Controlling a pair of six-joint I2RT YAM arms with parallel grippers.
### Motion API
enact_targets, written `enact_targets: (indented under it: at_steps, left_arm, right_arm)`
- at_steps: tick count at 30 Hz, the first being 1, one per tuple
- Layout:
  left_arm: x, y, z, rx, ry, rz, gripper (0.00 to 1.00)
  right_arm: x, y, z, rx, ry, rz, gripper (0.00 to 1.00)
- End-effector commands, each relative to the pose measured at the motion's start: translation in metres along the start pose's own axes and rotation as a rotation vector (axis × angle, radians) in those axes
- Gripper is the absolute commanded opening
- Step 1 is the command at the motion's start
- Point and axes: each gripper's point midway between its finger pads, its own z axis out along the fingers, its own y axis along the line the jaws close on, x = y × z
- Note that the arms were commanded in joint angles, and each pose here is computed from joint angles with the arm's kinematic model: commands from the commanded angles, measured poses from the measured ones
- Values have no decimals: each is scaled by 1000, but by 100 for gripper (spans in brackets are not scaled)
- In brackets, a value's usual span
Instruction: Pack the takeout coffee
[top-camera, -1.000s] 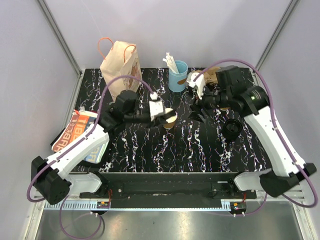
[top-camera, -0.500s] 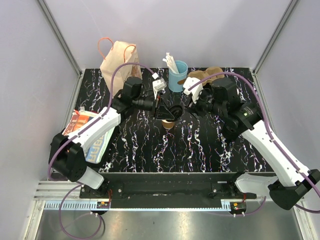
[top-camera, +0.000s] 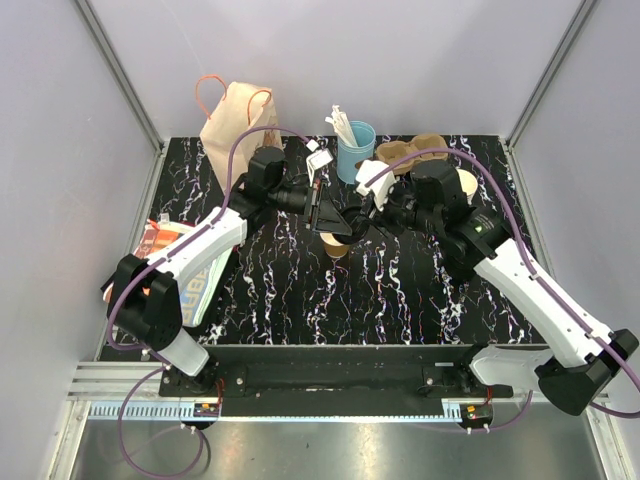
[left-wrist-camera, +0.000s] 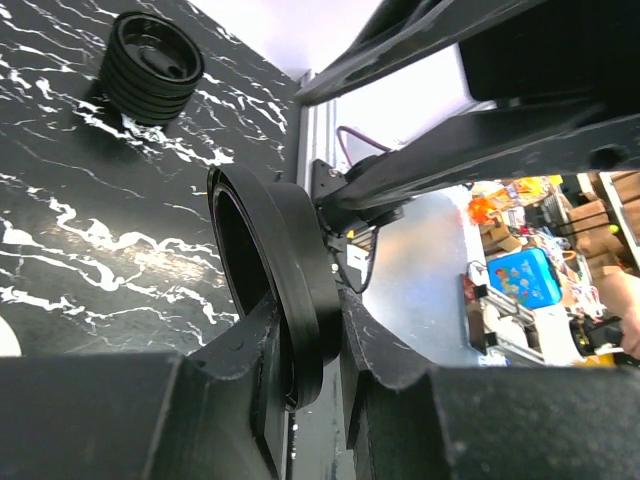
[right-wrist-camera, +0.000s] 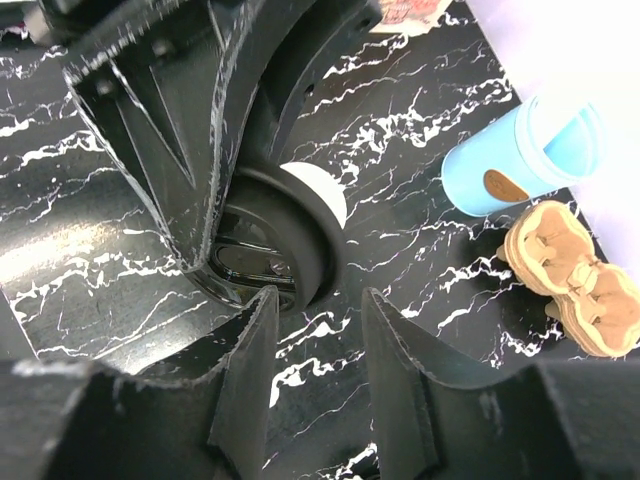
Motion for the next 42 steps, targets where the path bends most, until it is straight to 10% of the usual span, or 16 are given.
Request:
enact_targets:
  at_steps: [1,16,30,36,42]
  left_arm:
    - [-21,-20,-3,66,-22,57,17]
    - [-19,-19,-2,77,-22,45,17]
    - [-17,-18,-2,71,-24,47,18]
    - [-17,-19,-3,75,-22,47,30]
    - [-25,-20,-11,45,-52,89,62]
  right_arm:
    - [-7,2,3,-4,-32,-26,43]
    - [-4,7,18,-16,-25,-25,37]
    - [-7,3,19,-1,-23,-28,10]
    - [-5,5,21,-7,-18,-26,0]
    - [-8,5,13,-4,-21,-19,0]
